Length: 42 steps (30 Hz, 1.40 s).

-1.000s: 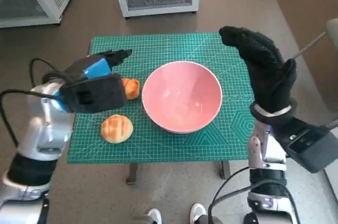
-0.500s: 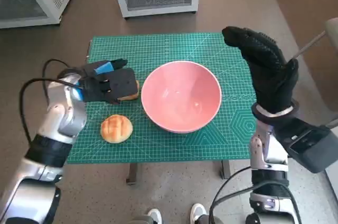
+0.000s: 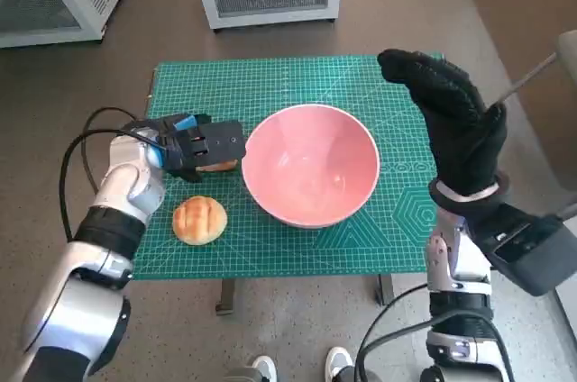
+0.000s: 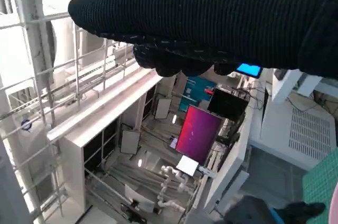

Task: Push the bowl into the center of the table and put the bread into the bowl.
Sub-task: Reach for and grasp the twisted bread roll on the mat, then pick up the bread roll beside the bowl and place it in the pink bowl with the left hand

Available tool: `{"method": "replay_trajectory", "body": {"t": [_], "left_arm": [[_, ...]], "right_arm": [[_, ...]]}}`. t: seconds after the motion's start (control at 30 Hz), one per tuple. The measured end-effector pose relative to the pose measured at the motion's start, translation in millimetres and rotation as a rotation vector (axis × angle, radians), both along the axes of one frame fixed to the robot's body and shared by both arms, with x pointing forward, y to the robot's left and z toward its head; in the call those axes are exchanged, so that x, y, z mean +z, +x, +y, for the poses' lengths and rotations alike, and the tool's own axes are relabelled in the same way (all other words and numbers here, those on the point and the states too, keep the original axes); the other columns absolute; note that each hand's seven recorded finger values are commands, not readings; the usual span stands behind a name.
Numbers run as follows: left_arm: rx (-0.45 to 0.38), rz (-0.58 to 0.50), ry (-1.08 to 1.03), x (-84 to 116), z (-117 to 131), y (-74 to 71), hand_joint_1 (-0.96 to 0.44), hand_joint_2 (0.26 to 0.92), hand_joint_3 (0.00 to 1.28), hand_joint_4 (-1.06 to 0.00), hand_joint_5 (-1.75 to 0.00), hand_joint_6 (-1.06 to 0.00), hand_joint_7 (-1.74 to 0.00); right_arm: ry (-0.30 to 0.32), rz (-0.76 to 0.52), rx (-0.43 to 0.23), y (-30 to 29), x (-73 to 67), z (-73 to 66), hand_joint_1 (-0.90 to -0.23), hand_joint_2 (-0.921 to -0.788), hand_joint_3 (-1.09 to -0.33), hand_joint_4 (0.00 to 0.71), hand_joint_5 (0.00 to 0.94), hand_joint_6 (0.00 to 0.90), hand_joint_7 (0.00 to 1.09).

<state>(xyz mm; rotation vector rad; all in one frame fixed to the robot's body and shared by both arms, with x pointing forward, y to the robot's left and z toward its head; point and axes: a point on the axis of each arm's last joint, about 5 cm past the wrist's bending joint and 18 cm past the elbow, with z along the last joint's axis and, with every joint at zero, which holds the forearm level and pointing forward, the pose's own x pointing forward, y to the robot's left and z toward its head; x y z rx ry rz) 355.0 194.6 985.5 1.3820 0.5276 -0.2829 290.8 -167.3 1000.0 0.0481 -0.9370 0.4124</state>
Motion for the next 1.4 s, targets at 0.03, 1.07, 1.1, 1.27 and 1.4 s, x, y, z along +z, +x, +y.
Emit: {"method": "replay_trajectory", "body": {"t": [0.03,1.07,1.1,1.27,1.4], "left_arm": [[0.002,0.003,0.008,-1.9,-0.2,0.2,-0.13,0.728,0.01,-0.09,-0.01,-0.24,-0.01],[-0.143,-0.221,0.081,-16.0,3.7,-1.5,0.0,0.92,0.11,-0.59,-1.28,-0.63,-1.15],[-0.141,-0.224,0.079,-15.3,5.1,-1.6,0.0,0.92,0.11,-0.59,-1.28,-0.63,-1.16],[-0.122,-0.237,0.064,-10.0,11.5,-1.2,0.0,0.92,0.11,-0.6,-1.25,-0.62,-1.18],[-0.11,-0.264,0.038,-0.4,15.8,0.1,0.0,0.92,0.11,-0.61,-1.21,-0.61,-1.21]], "right_arm": [[0.002,0.001,0.0,-0.1,-0.1,0.0,-0.362,-0.921,-0.605,0.578,0.0,0.186,0.91],[0.023,0.015,0.015,-2.5,-1.2,-0.3,-0.358,-0.921,-0.598,0.584,0.004,0.2,0.9],[0.023,0.015,0.015,-2.5,-1.2,-0.3,-0.357,-0.921,-0.599,0.584,0.004,0.2,0.9],[0.023,0.015,0.016,-2.4,-1.2,0.1,-0.357,-0.921,-0.601,0.589,0.006,0.198,0.9],[0.033,0.02,0.023,-2.2,-1.5,0.2,-0.358,-0.921,-0.6,0.597,0.01,0.197,0.9]]}}
